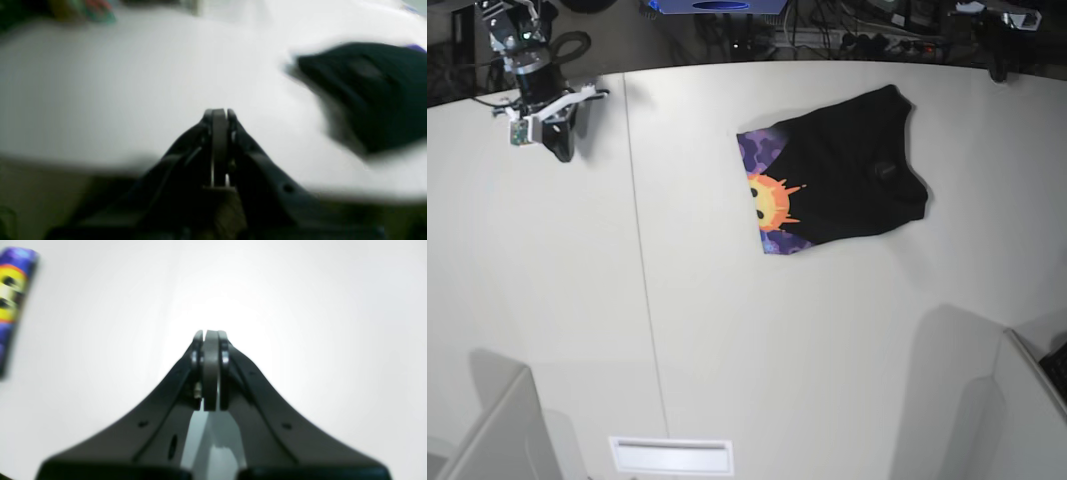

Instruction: Fold the T-shirt properly

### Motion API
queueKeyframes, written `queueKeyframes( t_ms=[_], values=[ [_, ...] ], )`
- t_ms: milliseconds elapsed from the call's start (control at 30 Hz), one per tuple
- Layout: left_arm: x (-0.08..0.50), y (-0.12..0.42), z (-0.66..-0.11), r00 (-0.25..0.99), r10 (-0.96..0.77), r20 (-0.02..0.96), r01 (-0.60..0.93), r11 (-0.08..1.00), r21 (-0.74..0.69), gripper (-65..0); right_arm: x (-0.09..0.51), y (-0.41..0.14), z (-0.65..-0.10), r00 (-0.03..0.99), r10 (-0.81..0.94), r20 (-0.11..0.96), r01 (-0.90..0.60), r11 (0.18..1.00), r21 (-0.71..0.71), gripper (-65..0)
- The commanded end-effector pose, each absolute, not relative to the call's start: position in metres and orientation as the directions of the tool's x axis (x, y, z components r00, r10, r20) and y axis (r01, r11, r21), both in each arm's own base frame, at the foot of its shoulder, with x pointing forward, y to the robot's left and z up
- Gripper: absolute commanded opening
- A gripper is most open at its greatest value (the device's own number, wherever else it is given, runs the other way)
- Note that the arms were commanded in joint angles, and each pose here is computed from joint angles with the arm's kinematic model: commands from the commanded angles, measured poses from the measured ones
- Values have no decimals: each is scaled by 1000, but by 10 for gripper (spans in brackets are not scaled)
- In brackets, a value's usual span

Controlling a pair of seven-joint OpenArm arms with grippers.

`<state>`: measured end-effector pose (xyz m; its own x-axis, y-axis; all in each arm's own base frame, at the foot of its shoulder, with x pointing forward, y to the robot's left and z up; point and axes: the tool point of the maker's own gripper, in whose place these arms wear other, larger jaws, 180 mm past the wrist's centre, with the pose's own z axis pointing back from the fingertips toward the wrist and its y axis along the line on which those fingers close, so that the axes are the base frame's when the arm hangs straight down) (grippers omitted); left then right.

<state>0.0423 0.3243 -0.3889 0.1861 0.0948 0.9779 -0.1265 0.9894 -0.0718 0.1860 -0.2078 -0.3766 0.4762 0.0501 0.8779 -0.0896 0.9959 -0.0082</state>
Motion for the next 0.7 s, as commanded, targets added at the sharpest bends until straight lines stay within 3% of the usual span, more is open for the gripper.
queueKeyframes(
  t_ms=[0,133,400,533,667],
  values=[
    [32,323,-383,171,108,979,-119,989,-89,-650,183,-214,-368,447,99,889,-108,993,-56,-650],
    [3,299,-399,229,180,957,-101,982,-160,-650,149,-226,-375,481,239,844,-145,971,-193,-650],
    [-64,292,-420,388,243,889,-183,966,-184,-650,69,-281,-396,651,223,725,3,955,-296,-650],
    [-102,288,-437,456,299,838,-271,944,-189,-650,-2,-283,-445,831,189,523,-57,965,-257,-650],
    [-131,279,-454,508,356,784,-340,920,-197,-650,-71,-282,-489,944,194,268,-149,973,-177,-650]
  ],
)
